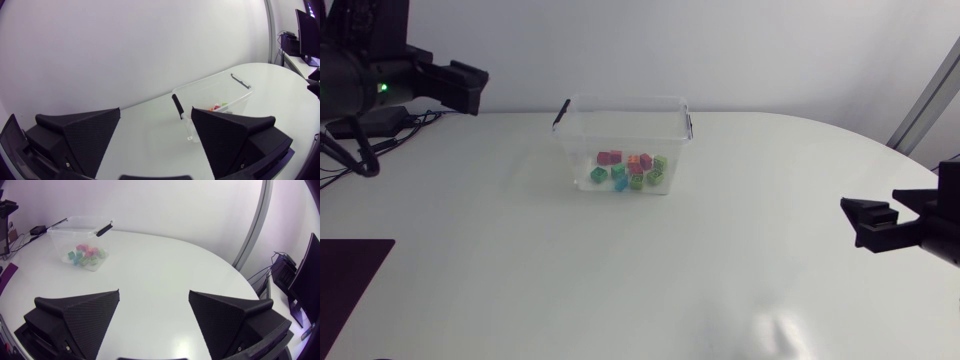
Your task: Place the duplo bricks in the container
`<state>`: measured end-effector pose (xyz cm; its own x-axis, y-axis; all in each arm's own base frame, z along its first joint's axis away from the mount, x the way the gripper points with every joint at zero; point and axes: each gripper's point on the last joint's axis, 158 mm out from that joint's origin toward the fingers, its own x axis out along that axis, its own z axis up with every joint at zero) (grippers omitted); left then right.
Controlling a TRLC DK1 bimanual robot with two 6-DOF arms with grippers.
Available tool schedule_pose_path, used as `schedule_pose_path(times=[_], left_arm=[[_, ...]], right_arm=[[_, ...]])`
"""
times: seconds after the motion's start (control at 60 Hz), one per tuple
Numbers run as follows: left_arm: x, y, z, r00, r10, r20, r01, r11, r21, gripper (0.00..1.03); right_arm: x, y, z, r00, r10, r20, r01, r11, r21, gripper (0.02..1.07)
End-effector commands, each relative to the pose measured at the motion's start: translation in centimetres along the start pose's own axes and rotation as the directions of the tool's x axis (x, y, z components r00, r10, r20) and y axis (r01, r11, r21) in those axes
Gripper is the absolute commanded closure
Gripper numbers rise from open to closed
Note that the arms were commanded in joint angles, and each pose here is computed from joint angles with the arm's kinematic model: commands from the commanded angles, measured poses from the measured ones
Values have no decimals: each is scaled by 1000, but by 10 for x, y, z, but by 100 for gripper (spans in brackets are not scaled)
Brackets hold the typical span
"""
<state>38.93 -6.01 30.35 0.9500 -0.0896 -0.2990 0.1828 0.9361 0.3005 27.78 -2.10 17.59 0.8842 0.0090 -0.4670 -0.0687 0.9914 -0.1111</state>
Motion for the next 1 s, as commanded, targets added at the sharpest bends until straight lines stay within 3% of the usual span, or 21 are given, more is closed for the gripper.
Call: schedule_pose_path(times=[0.0,0.75,0.983], left_arm=[[-12,6,-14,1000,27,5,-27,1000,-10,4],[-81,9,-85,984,142,104,-144,990,6,5],[-90,6,-108,980,151,128,-144,987,-64,5]], right_arm=[[0,0,-9,1000,-17,3,17,1000,16,7],[-20,1,-35,990,-91,109,94,995,-20,7],[-17,5,-34,981,-91,171,92,996,6,7]])
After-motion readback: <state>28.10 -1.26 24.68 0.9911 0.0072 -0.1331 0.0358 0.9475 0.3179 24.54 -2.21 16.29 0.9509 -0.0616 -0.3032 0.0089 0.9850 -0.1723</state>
